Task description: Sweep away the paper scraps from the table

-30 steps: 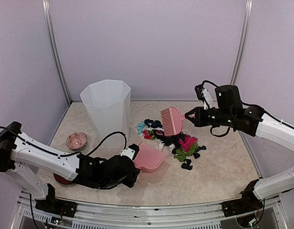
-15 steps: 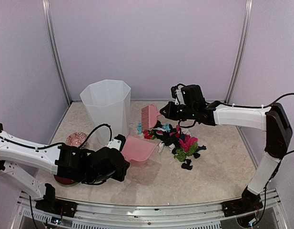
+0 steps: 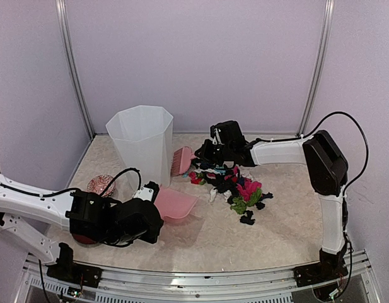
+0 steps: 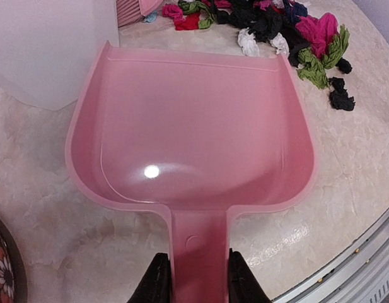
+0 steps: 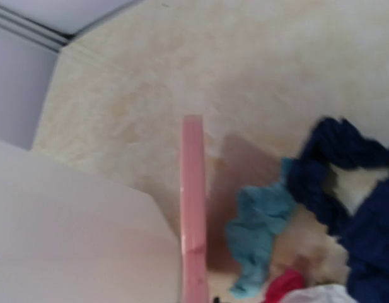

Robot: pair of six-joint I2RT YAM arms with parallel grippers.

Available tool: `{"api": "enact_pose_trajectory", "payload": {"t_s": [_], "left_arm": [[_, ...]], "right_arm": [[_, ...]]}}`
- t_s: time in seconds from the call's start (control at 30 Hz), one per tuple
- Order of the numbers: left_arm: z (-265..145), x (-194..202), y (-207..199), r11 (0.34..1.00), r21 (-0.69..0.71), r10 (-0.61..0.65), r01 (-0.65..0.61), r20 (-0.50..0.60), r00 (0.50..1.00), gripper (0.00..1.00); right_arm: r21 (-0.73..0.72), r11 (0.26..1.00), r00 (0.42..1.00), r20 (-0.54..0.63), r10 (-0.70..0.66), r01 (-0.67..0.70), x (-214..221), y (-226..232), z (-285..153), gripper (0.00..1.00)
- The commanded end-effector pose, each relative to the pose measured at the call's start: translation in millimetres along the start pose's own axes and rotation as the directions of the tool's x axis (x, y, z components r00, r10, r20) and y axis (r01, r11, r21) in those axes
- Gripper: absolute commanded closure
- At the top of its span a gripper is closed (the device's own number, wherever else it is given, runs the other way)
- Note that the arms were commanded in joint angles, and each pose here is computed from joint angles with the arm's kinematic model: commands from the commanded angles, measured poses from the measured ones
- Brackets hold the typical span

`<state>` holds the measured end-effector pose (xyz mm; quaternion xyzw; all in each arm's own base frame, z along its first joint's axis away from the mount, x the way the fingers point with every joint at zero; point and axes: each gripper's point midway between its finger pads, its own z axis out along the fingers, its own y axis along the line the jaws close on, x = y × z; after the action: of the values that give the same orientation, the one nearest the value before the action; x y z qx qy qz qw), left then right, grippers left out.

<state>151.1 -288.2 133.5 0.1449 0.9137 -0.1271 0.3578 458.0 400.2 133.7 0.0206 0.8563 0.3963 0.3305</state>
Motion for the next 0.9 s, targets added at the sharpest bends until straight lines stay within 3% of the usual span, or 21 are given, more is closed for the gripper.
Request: {"api": "enact_pose_trajectory", "payload": {"t_s": [0.0, 0.43, 0.87], "left_arm": [[-4, 4, 1, 1.0, 0.008, -0.006, 0.006, -0.005, 1.0, 1.0], [10, 14, -19, 0.995, 0.041, 0.09, -0.088, -0.038, 0.995, 1.0], [36, 12, -47, 0.981, 0.092, 0.173, -0.169, -0.044, 0.984, 1.0]], "right_arm": [[0.03, 0.996, 0.996, 0.05, 0.078, -0.08, -8, -20, 4, 1.0], [0.132, 0.979, 0.984, 0.105, 0.144, -0.157, 1, -86, -72, 1.0], [0.143, 0.979, 0.982, 0.14, 0.124, -0.144, 25, -105, -172, 1.0]]}}
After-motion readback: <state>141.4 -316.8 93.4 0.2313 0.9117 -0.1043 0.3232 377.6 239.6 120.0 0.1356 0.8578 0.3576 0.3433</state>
